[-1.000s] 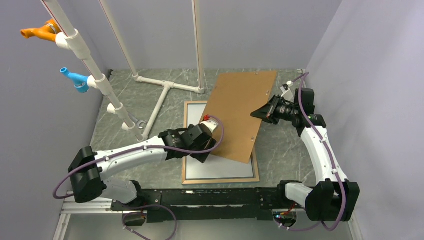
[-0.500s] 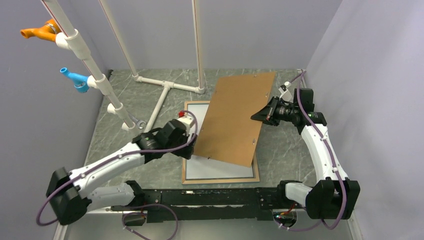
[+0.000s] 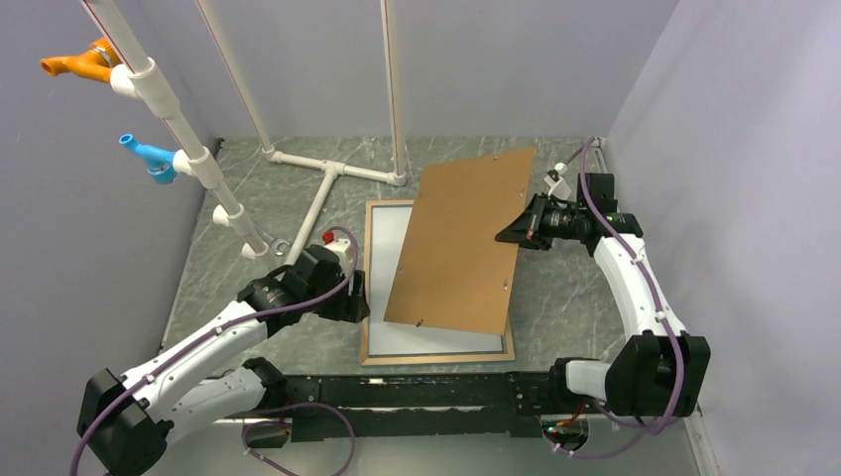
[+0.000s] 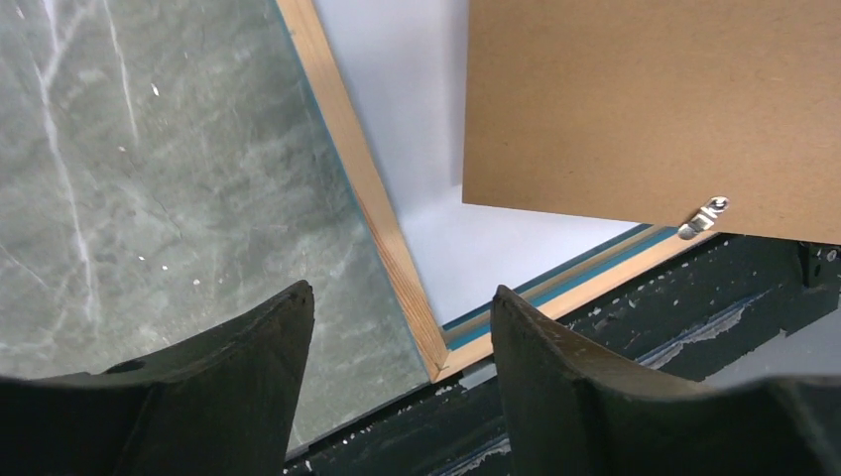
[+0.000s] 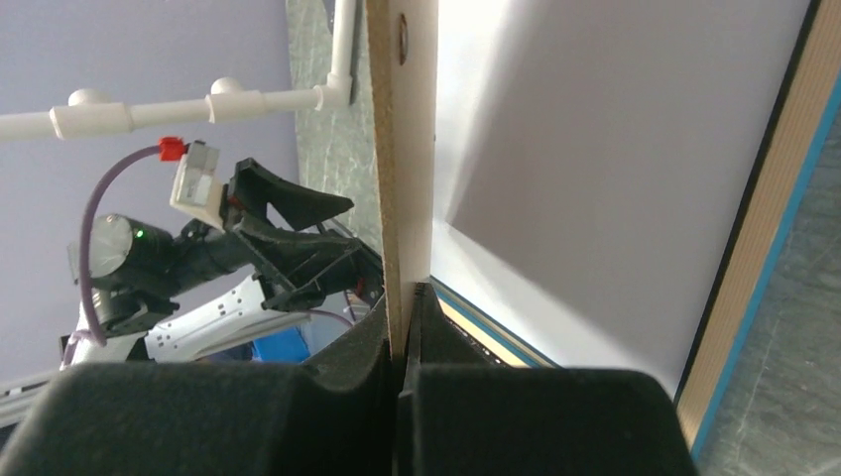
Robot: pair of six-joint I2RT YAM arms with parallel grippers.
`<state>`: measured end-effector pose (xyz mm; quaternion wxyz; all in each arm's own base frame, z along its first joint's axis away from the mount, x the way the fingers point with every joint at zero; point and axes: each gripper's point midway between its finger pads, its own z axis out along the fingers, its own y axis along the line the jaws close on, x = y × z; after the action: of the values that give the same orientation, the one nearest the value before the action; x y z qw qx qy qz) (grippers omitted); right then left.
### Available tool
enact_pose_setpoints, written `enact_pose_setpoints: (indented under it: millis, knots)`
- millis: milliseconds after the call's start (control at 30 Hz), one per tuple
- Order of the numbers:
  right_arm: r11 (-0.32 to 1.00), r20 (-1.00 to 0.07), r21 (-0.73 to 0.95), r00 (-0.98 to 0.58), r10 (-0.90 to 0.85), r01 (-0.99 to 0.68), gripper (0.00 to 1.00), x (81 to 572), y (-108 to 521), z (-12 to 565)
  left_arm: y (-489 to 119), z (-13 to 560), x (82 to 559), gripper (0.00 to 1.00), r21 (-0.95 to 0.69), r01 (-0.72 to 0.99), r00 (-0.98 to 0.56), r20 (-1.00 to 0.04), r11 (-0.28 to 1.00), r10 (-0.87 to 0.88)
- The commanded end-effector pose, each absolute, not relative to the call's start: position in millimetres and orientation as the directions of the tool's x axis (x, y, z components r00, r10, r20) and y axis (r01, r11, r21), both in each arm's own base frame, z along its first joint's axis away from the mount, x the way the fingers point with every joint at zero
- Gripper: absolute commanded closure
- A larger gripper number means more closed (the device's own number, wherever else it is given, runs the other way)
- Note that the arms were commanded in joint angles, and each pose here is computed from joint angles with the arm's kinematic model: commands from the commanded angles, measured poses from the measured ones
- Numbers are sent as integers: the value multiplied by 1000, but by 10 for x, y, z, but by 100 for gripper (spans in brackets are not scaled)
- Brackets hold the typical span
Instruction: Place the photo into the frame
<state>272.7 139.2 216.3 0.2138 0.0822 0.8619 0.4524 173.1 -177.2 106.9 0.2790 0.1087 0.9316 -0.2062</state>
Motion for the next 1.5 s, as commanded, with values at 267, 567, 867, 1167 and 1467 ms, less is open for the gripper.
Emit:
enact_pose_setpoints:
  millis: [267,567,867,1167,1467]
  knots:
    - [453,-312,868,-933,182,-202,100,2650,1720,2425,-1651,606,1688,46,-462,90,-923,-372,882,-100]
    - [438,-238,885,-963,126,-161,100,2636,1826,2278,-1606,415,1760,49,-476,57,-931,-344,878,-126]
    - [444,-175,888,-980,92,-117,100,2677,1885,2068,-1660,416,1858,49,-488,73,-925,-358,870,-124]
    - [453,-155,885,-985,74,-105,100,2761,1924,1951,-1692,357,1941,51,-471,87,-931,-352,878,-97]
    - [456,-159,883,-984,75,-108,100,2937,1951,1948,-1664,228,1938,53,-443,98,-939,-337,891,-64]
